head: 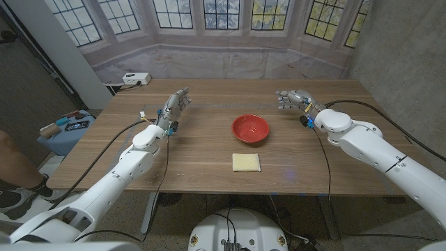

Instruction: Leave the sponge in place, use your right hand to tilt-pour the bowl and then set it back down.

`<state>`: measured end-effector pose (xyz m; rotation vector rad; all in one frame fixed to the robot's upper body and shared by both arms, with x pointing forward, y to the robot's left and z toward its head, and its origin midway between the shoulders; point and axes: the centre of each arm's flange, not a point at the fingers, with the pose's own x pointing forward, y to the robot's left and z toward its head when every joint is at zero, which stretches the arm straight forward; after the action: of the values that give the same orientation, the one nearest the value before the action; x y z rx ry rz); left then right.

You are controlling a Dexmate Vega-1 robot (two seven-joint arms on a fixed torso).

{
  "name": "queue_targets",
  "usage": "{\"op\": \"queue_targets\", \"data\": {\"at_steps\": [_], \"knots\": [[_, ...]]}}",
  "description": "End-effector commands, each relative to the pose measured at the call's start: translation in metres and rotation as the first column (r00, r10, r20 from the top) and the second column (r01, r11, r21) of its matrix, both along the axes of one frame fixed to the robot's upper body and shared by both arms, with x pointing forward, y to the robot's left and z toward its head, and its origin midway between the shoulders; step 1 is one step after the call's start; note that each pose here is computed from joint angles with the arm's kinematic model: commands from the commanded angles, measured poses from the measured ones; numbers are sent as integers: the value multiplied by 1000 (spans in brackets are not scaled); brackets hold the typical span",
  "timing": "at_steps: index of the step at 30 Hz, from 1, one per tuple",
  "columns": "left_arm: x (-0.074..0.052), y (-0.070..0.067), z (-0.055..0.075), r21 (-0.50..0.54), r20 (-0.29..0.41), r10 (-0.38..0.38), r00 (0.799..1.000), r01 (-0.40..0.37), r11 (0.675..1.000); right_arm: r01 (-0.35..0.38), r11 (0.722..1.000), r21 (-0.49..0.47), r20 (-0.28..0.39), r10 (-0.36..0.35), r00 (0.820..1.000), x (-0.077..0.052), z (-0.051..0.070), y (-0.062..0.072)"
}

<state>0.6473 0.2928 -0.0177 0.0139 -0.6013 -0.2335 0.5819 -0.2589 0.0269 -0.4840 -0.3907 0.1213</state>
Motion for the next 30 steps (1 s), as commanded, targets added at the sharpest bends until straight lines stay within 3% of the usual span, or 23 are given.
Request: {"op": "queue_targets", "data": {"at_steps": [1,30], "knots": [[-5,3,1,7,11,-16,1000,16,1000,31,995,-93,-67,-37,997,-8,2,6],[-12,-6,-16,-21,12,-26,1000,26,999,49,975,-217,-152,-83,985,-28,5,11]]}}
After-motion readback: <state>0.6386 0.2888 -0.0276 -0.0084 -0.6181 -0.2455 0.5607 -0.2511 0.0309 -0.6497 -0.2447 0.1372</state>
